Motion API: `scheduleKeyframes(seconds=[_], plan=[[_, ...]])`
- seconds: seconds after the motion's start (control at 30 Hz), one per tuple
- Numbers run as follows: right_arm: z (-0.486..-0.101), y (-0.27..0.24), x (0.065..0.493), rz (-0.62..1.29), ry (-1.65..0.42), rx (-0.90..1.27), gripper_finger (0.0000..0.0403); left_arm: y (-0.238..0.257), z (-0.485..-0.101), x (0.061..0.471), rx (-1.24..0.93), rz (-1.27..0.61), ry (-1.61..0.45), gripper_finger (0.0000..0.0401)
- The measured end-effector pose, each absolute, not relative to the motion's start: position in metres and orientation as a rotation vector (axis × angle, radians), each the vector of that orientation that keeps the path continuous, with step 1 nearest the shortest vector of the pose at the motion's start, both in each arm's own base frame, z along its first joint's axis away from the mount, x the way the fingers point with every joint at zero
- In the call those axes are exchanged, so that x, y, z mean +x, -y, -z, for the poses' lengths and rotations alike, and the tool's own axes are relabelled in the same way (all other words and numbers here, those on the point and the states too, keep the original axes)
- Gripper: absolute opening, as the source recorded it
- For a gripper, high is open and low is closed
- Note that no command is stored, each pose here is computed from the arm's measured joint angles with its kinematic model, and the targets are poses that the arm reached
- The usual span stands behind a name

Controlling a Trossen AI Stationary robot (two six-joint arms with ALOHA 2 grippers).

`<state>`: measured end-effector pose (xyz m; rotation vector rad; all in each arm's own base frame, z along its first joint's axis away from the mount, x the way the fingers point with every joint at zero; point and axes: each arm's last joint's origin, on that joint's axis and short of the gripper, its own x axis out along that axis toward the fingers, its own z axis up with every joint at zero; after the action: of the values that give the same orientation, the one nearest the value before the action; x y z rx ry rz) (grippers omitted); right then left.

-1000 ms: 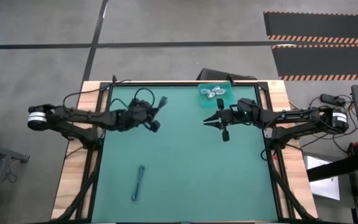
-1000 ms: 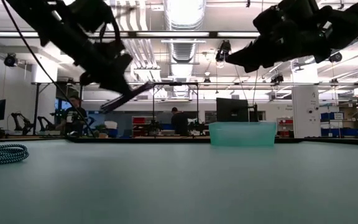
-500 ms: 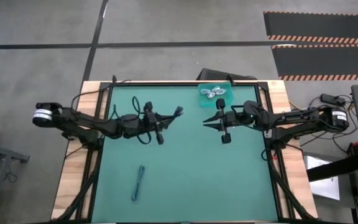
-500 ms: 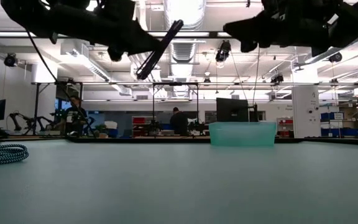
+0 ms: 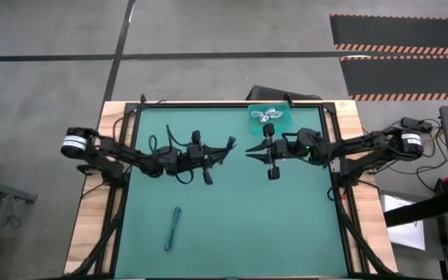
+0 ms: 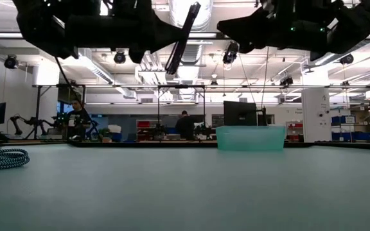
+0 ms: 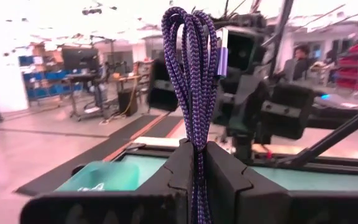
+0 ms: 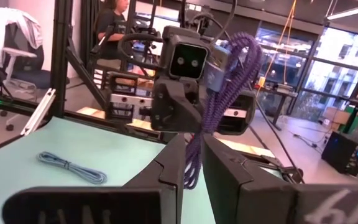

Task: Pick and place USB-C Cables
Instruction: Put the purple charger cable into the blue bin

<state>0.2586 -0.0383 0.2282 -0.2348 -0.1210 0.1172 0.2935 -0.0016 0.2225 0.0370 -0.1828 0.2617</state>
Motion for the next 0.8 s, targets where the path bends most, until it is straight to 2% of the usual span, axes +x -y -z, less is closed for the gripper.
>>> scheduleKeyframes(seconds=[0.47, 0.6, 0.8], plan=[[-0.236, 0.044, 0.286, -0.109, 0.121, -0.076, 0.0047, 0.003, -0.22, 0.3, 0.033, -0.214, 0.249, 0.0013], [-0.237, 0.045, 0.289, -0.104, 0.121, -0.055, 0.0074, 0.003, -0.22, 0.299, 0.033, -0.214, 0.251, 0.0013], [-0.239, 0.046, 0.29, -0.101, 0.13, -0.049, 0.0139, 0.003, -0.22, 0.299, 0.033, -0.214, 0.25, 0.0013]])
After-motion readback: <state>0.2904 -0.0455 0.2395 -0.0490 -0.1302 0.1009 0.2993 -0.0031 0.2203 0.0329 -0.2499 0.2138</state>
